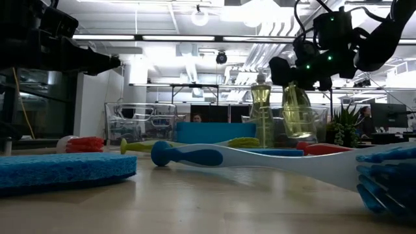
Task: Pick & Place Kitchen Sink Supplies
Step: Put the green dish soap into the right transparent bin
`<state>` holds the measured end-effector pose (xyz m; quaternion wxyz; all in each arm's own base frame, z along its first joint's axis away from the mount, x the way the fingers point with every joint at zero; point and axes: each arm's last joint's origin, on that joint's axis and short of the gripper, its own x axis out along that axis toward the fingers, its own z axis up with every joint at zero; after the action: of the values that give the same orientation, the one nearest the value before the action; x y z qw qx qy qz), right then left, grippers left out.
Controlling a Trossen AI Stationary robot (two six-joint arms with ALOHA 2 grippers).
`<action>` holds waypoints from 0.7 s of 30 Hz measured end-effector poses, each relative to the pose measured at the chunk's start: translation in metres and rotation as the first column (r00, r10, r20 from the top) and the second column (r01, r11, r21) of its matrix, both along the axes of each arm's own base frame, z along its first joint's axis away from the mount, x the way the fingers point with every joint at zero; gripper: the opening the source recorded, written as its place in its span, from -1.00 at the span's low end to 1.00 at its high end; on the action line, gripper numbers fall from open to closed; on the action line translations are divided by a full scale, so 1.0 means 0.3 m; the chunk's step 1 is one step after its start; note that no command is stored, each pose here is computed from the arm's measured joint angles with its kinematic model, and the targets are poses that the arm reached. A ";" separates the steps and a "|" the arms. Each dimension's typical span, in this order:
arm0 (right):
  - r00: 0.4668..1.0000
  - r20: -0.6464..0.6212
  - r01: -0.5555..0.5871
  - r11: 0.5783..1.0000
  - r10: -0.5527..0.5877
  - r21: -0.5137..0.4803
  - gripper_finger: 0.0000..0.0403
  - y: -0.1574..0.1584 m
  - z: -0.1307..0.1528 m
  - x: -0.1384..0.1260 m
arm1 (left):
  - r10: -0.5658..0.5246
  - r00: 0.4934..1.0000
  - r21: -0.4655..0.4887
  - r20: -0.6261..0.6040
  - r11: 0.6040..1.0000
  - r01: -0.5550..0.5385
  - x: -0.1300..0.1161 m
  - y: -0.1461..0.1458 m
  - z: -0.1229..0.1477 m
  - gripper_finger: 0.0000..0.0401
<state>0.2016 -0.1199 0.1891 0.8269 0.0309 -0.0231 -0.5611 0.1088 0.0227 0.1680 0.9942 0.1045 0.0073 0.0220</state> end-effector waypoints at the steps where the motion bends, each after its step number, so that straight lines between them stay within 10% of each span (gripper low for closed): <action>1: 1.000 0.003 0.007 1.000 -0.007 0.002 0.09 -0.005 0.000 -0.003 | 0.000 1.000 0.000 0.000 1.000 0.000 0.000 0.000 0.000 0.16; 21: 0.994 -0.003 0.112 0.992 -0.112 0.057 0.09 -0.098 0.006 -0.028 | 0.000 1.000 0.000 0.000 1.000 0.000 0.000 0.000 0.000 0.16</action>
<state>0.1931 -0.1494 0.1908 0.7929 0.0533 -0.0090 -0.6069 0.1088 0.0227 0.1680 0.9943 0.1046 0.0071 0.0219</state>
